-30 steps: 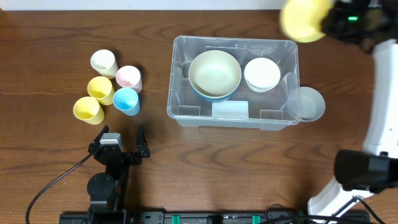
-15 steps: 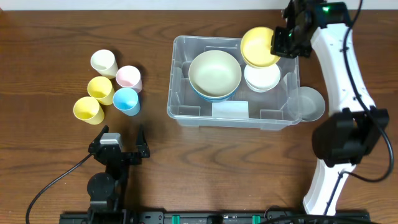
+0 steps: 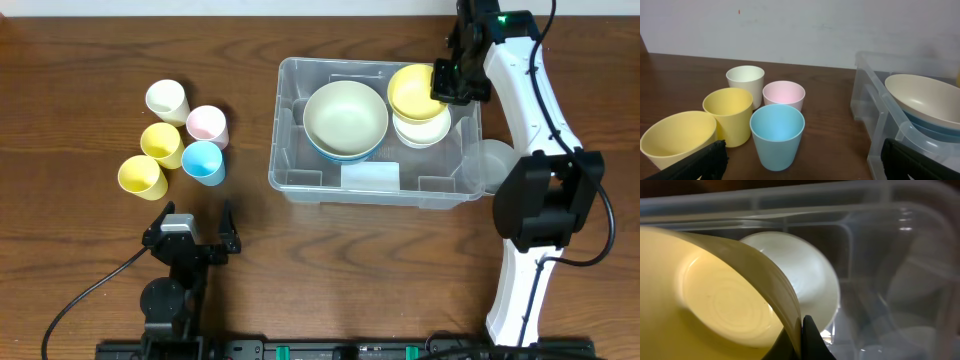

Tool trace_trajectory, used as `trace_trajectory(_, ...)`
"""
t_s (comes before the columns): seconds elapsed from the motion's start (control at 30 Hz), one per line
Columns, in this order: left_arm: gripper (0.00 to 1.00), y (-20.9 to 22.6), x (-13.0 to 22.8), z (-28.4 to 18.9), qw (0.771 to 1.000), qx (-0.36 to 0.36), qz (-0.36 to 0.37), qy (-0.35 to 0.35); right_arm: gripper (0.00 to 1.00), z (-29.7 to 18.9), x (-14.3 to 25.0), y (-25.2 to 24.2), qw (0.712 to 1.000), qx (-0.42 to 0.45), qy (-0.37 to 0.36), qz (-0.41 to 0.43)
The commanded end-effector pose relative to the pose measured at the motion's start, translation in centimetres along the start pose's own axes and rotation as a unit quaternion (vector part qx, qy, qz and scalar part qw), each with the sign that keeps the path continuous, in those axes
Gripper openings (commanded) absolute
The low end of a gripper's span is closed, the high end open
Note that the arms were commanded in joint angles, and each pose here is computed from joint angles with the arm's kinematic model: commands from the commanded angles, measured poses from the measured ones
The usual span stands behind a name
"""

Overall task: Pack container
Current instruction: 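Lower the yellow bowl onto the white bowl in the bin, release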

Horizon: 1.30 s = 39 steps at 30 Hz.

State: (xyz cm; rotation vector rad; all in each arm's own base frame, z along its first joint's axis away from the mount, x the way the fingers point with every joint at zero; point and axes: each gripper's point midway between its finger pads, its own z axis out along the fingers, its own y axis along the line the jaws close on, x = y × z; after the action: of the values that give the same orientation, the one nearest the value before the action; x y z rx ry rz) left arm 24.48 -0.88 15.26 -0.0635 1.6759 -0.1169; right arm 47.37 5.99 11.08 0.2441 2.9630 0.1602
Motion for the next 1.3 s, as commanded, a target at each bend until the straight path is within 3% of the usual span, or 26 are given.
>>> trace_trajectory(0.0, 0.98, 0.2, 1.5, 0.1, 1.000, -0.002, 0.008, 0.023, 0.02, 0.4, -0.3, -1.4, 1.000, 0.024, -0.002, 0.018)
trace_trajectory(0.6, 0.98, 0.2, 1.5, 0.1, 1.000, -0.002, 0.008, 0.023, 0.07, 1.5, 0.2, -1.8, 0.999, 0.027, 0.007, 0.020)
trace_trajectory(0.7, 0.98, 0.2, 1.5, 0.1, 1.000, -0.002, 0.008, 0.023, 0.17, 1.5, 0.2, -1.8, 0.999, 0.027, 0.007, 0.020)
trace_trajectory(0.97, 0.98, 0.2, 1.5, 0.1, 1.000, -0.002, 0.008, 0.023, 0.59, 1.5, 0.2, -1.8, 0.999, 0.027, 0.008, 0.020)
trace_trajectory(1.17, 0.98, 0.2, 1.5, 0.1, 1.000, -0.002, 0.008, 0.023, 0.59, 1.5, 0.2, -1.8, 0.999, 0.027, 0.008, 0.020)
trace_trajectory(1.27, 0.98, 0.2, 1.5, 0.1, 1.000, -0.002, 0.008, 0.023, 0.53, 1.5, 0.2, -1.8, 0.999, 0.026, 0.008, 0.020)
